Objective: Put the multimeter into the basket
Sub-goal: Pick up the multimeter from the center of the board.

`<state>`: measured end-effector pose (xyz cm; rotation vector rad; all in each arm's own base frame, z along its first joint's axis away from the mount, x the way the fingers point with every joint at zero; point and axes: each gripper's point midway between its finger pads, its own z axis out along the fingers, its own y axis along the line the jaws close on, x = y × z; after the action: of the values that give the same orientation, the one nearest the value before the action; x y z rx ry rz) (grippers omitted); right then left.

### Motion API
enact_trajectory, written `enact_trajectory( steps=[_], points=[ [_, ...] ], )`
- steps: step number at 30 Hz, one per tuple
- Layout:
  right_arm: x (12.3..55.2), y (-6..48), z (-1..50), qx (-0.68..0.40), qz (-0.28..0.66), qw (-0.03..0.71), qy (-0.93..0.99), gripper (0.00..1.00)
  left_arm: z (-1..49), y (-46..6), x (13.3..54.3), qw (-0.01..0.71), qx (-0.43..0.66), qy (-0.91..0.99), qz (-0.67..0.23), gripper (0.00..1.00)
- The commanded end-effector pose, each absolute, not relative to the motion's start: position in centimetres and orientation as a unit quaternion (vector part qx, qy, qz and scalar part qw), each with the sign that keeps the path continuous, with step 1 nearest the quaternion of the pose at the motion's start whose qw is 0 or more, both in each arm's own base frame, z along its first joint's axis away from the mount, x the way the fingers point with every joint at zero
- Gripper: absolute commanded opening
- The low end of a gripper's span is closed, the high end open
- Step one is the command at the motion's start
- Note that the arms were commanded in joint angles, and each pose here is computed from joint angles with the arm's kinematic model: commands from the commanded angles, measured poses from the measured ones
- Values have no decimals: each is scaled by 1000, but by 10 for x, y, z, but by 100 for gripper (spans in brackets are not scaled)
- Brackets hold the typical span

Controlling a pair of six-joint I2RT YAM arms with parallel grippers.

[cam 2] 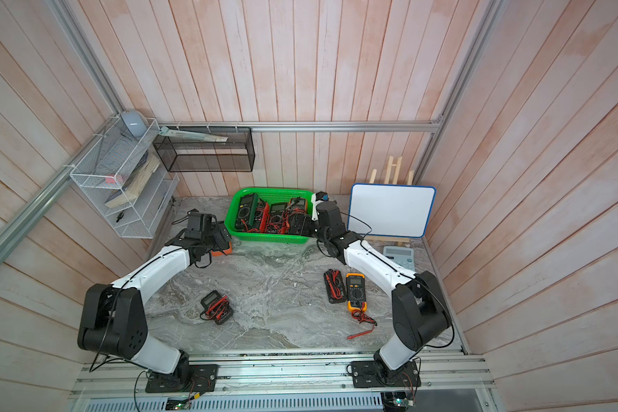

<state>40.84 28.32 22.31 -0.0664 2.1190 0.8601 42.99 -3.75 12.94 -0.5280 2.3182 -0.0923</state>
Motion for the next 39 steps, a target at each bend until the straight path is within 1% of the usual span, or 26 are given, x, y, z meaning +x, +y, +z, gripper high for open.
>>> enact_trajectory(
  steps=[1,4,10,15,25,31,39],
  points=[
    [389,306,235,-57,399,410,818,98,110,-32,426,353,-188,917,-7,100],
    [378,310,222,-56,409,396,820,98,99,-31,425,339,-179,923,4,100],
    [370,314,206,-51,421,374,825,98,80,-29,429,317,-169,933,24,100],
    [369,313,208,-50,419,378,824,98,70,-28,436,308,-154,938,43,99],
    [370,313,210,-46,417,379,825,98,62,-25,457,313,-110,940,76,100],
    [371,316,210,-48,417,379,825,98,61,-30,466,320,-101,940,64,100],
    [371,319,212,-50,416,380,825,98,48,-34,472,306,-99,945,57,100]
  ],
)
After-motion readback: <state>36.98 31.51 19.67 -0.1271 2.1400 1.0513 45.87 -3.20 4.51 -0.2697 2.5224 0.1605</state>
